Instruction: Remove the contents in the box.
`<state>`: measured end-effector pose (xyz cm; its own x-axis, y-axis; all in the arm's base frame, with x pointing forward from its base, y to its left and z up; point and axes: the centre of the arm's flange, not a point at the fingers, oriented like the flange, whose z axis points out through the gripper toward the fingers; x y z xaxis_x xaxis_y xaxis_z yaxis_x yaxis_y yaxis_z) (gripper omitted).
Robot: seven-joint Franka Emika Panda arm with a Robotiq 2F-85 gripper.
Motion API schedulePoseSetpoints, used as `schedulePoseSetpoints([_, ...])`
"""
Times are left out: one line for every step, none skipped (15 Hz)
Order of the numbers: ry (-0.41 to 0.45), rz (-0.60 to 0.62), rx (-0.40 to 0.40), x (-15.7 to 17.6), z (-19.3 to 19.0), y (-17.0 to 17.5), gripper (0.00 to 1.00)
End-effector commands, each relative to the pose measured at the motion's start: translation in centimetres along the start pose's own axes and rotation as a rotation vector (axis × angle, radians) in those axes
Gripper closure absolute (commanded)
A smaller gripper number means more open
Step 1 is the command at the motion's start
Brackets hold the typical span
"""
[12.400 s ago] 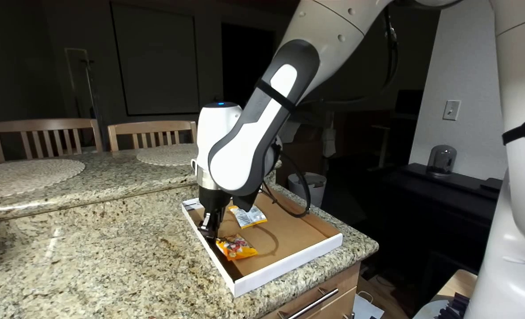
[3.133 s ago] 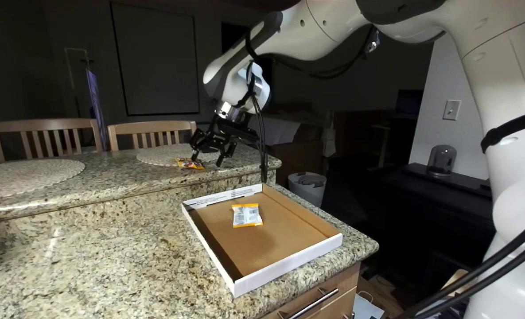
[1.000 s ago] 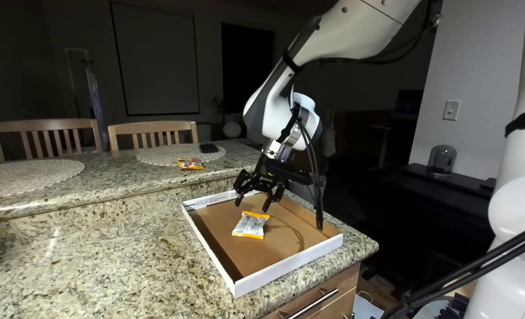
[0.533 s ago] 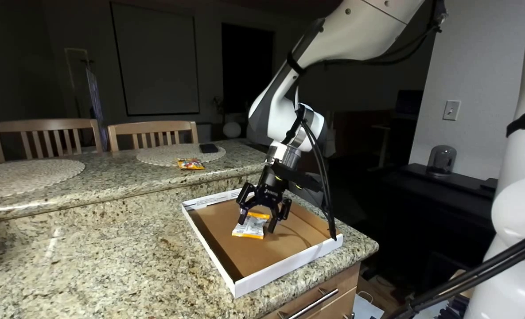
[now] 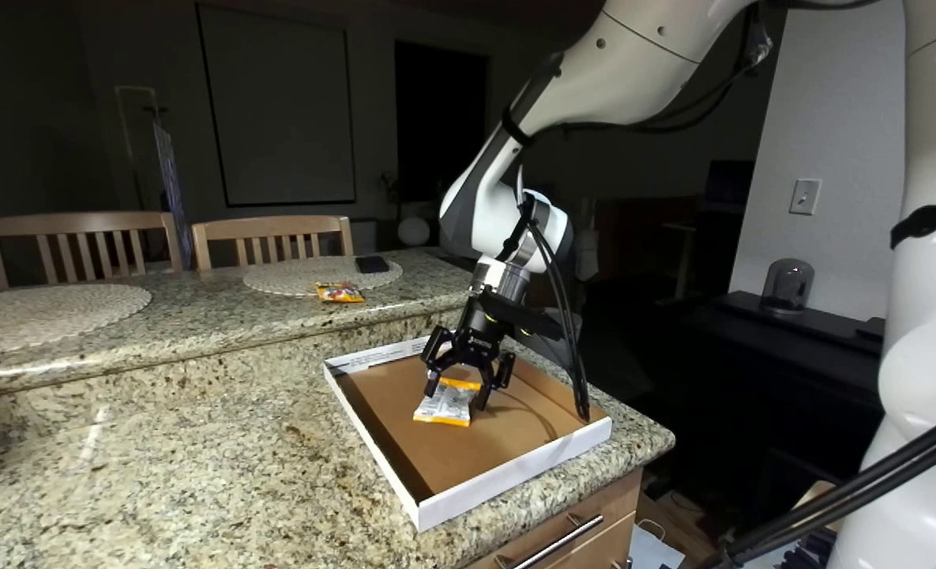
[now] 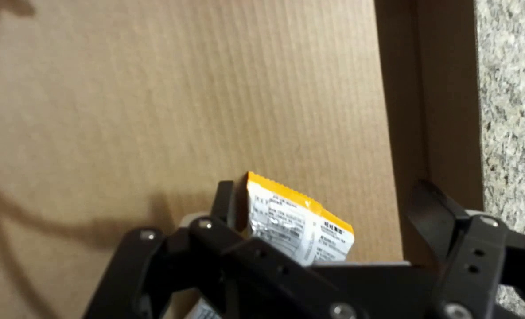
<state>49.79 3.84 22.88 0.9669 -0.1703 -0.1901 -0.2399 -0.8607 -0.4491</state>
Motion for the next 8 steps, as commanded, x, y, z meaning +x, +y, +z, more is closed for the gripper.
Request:
schedulePoseSetpoints([-0.023,-0.038,-0.015,2.7,0.5,-1.1,0.00])
schedulePoseSetpoints([-0.032,-0.041,-0.012,3.3,0.6,-1.2,0.00])
schedulePoseSetpoints([-0.046,-0.039,-0.003,3.8,0.9,-1.1,0.00])
schedulePoseSetpoints([-0.059,-0.038,0.000,4.1,1.2,-1.1,0.00])
schedulePoseSetpoints([-0.069,-0.039,0.004,4.4,1.4,-1.0,0.00])
schedulePoseSetpoints([-0.072,-0.043,0.008,4.6,1.6,-1.0,0.00])
schedulePoseSetpoints([-0.072,-0.047,0.011,4.8,1.8,-1.0,0.00])
schedulePoseSetpoints([-0.074,-0.049,0.010,5.0,2.0,-1.0,0.00])
